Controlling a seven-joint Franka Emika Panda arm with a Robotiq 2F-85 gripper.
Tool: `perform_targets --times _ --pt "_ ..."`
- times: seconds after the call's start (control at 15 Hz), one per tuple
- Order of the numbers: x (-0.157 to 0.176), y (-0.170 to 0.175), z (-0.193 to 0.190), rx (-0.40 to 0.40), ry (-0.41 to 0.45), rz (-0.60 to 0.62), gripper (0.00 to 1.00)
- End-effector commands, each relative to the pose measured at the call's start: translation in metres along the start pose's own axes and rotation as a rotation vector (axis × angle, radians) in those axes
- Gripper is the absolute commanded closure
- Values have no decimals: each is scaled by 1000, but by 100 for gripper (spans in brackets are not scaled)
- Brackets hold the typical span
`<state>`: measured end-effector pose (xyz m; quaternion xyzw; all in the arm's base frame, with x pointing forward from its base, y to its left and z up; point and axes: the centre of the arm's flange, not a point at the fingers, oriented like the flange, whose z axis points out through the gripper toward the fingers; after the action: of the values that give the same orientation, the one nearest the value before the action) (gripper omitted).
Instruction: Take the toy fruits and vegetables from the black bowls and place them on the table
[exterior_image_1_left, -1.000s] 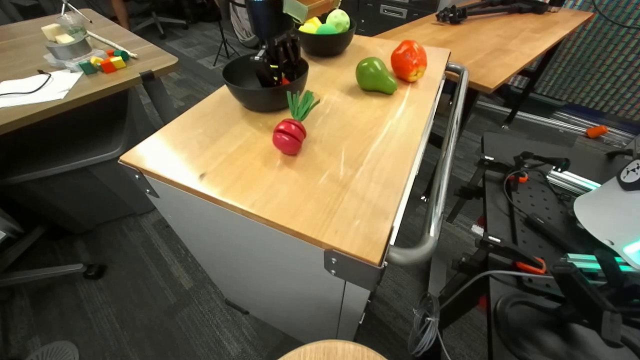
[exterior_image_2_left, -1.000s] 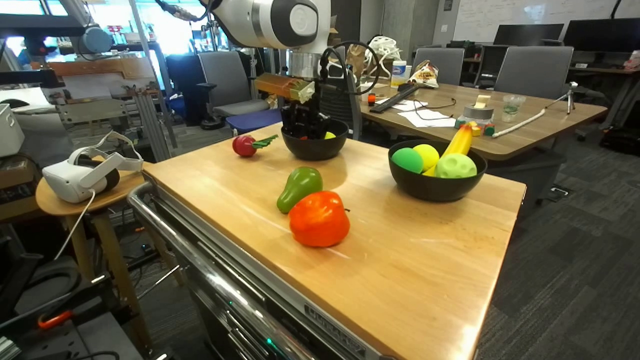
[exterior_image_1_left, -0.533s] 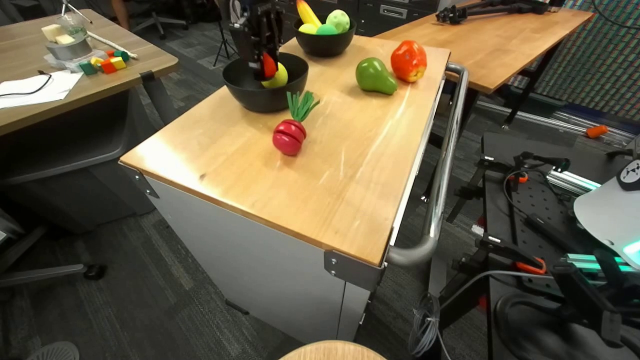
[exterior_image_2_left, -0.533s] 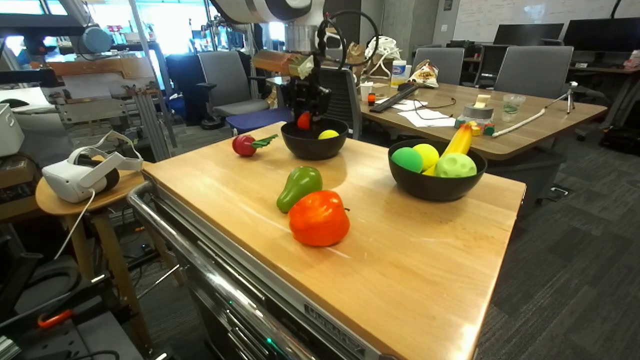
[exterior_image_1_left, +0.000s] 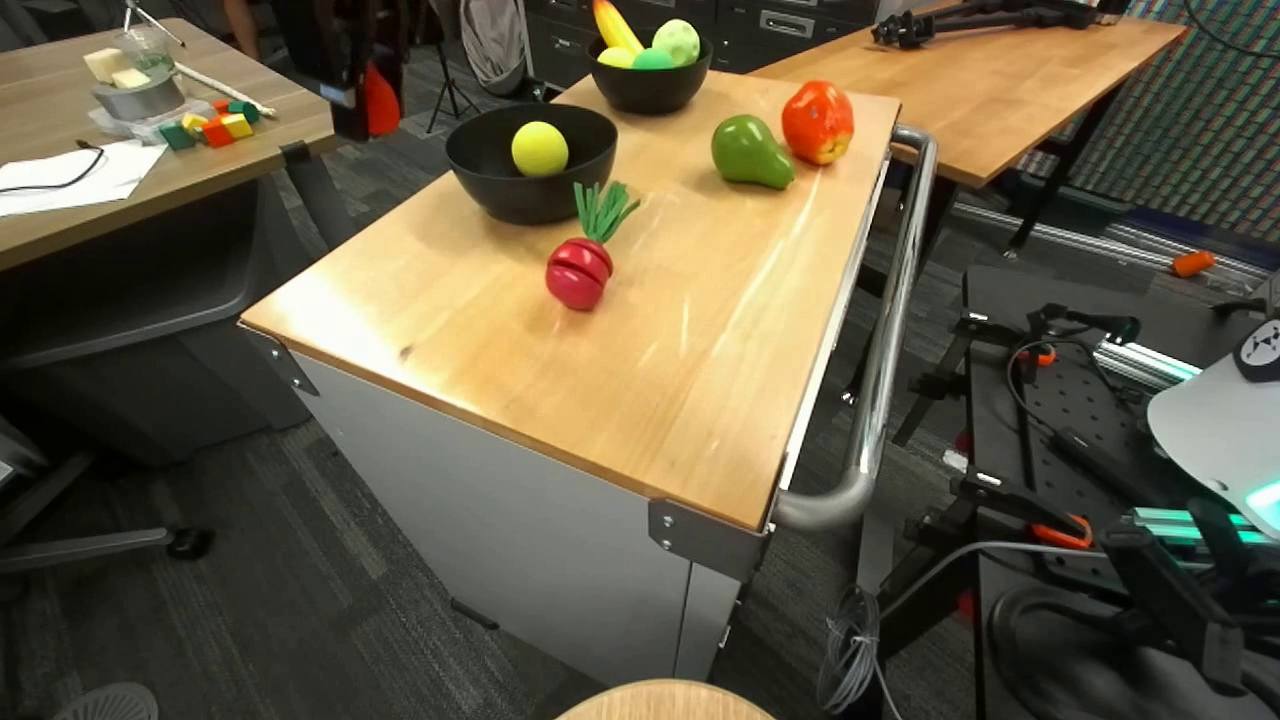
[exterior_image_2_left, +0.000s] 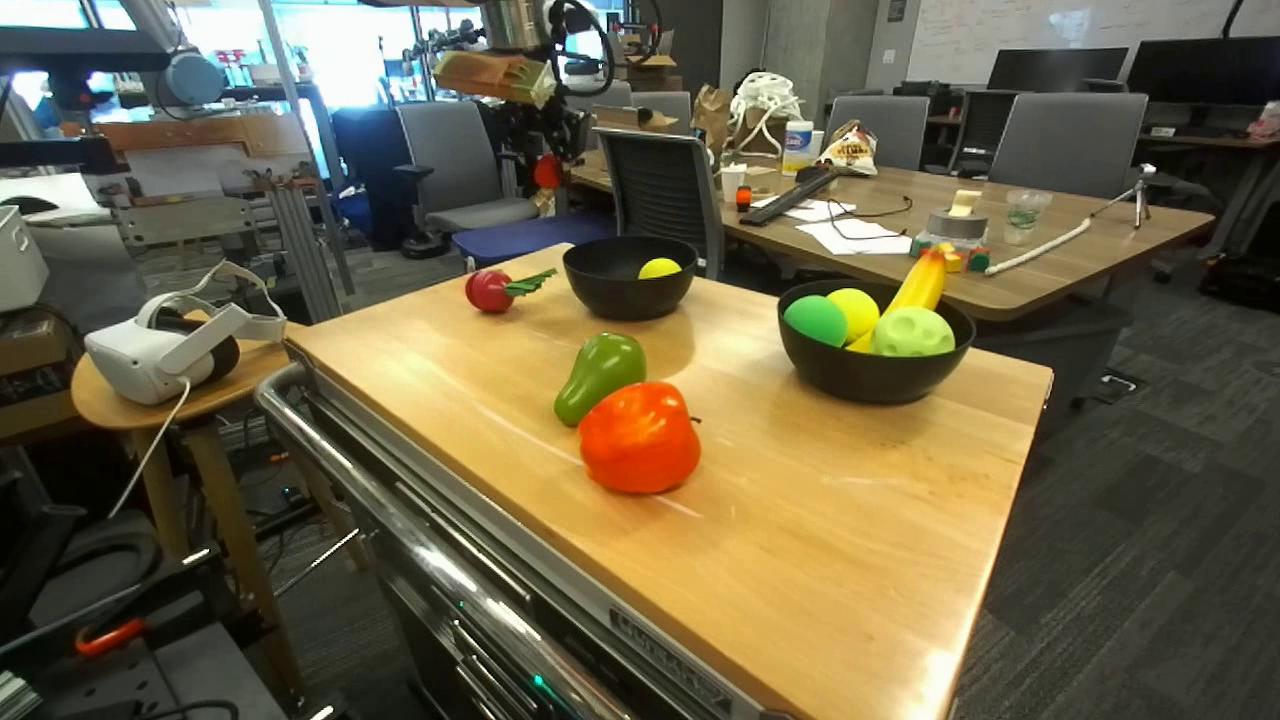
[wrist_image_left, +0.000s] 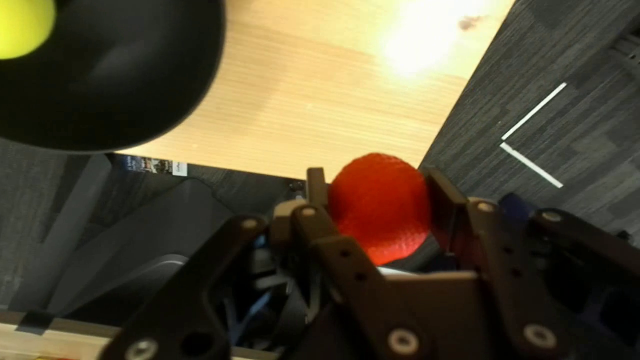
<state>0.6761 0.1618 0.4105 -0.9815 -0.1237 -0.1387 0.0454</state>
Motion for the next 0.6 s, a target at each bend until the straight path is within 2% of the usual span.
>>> perform_targets --times 0.0,0.27,0.47,0.53 --pt "-1 -18 38 24 -36 -67 76" --pt "-13 -21 79 25 -108 -94 76" --pt "-20 -19 95 25 -139 -97 76" --pt "-22 -19 97 25 -144 -100 68"
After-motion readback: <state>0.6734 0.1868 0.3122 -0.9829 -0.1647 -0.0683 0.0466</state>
